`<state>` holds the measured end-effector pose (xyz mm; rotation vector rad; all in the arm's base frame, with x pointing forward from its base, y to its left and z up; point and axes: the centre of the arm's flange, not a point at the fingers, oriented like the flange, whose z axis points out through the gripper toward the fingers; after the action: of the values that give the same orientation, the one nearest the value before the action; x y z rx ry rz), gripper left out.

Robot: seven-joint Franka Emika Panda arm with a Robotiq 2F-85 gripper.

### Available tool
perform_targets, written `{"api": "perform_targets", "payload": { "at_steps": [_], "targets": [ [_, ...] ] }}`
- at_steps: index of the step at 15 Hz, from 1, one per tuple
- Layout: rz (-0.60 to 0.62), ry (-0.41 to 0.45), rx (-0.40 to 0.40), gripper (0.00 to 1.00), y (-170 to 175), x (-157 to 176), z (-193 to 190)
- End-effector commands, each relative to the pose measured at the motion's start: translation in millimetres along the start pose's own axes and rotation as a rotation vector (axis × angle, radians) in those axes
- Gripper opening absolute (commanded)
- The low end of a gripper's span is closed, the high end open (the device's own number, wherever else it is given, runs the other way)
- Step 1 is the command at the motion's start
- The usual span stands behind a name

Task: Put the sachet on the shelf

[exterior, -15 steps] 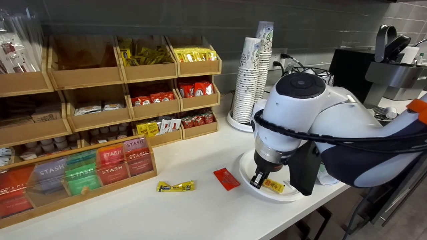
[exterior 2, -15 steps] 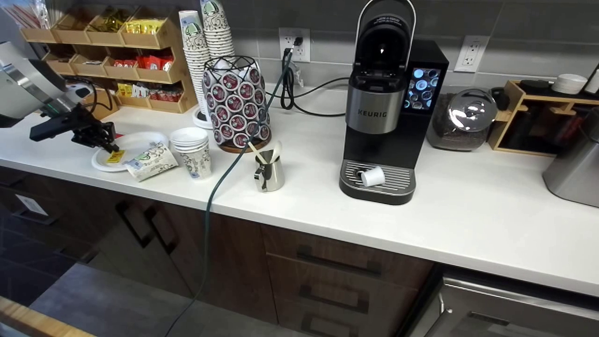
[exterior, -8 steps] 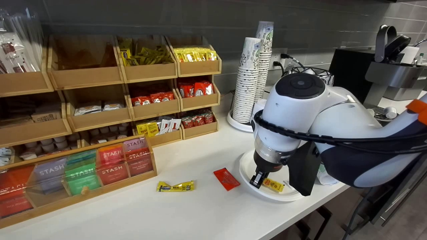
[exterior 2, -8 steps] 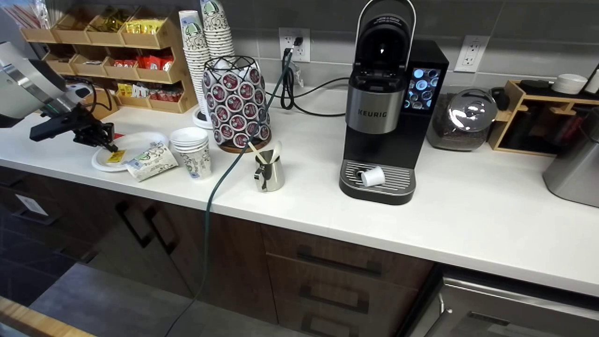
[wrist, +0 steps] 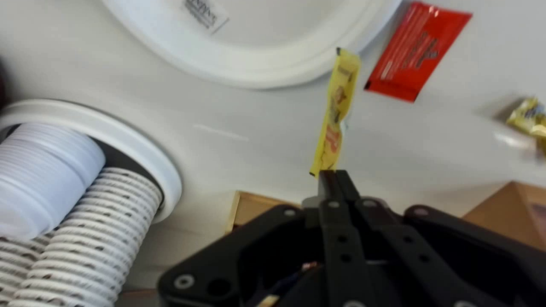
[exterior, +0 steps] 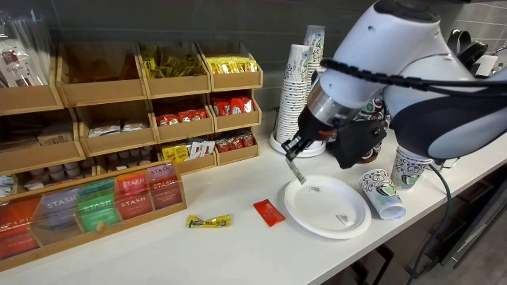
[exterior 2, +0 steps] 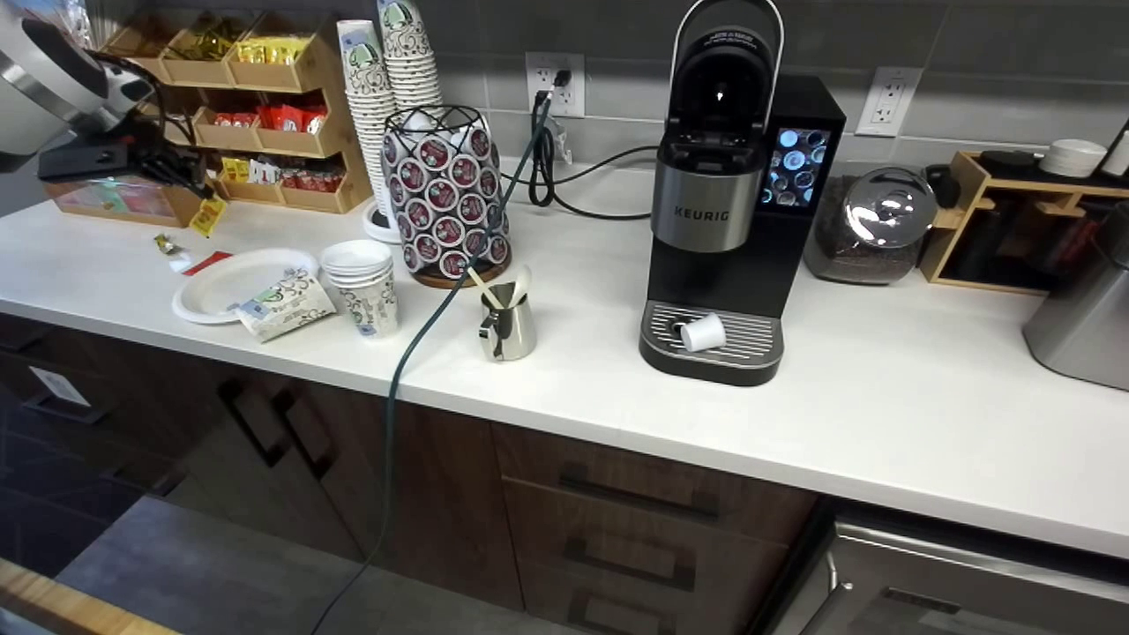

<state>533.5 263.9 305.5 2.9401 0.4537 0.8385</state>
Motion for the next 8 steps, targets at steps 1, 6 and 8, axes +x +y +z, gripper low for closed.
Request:
{"api": "perform_targets", "payload": {
  "at_steps": [1, 6, 8],
  "targets": [
    [0.164, 0.065, 0.076, 0.00, 27.7, 12.5, -24.5],
    [0.195, 0.081, 0.030, 0.00, 17.2, 18.5, -18.2],
    [0.347, 0.135, 0.039, 0.00, 4.4, 40.1, -27.0]
  ]
}}
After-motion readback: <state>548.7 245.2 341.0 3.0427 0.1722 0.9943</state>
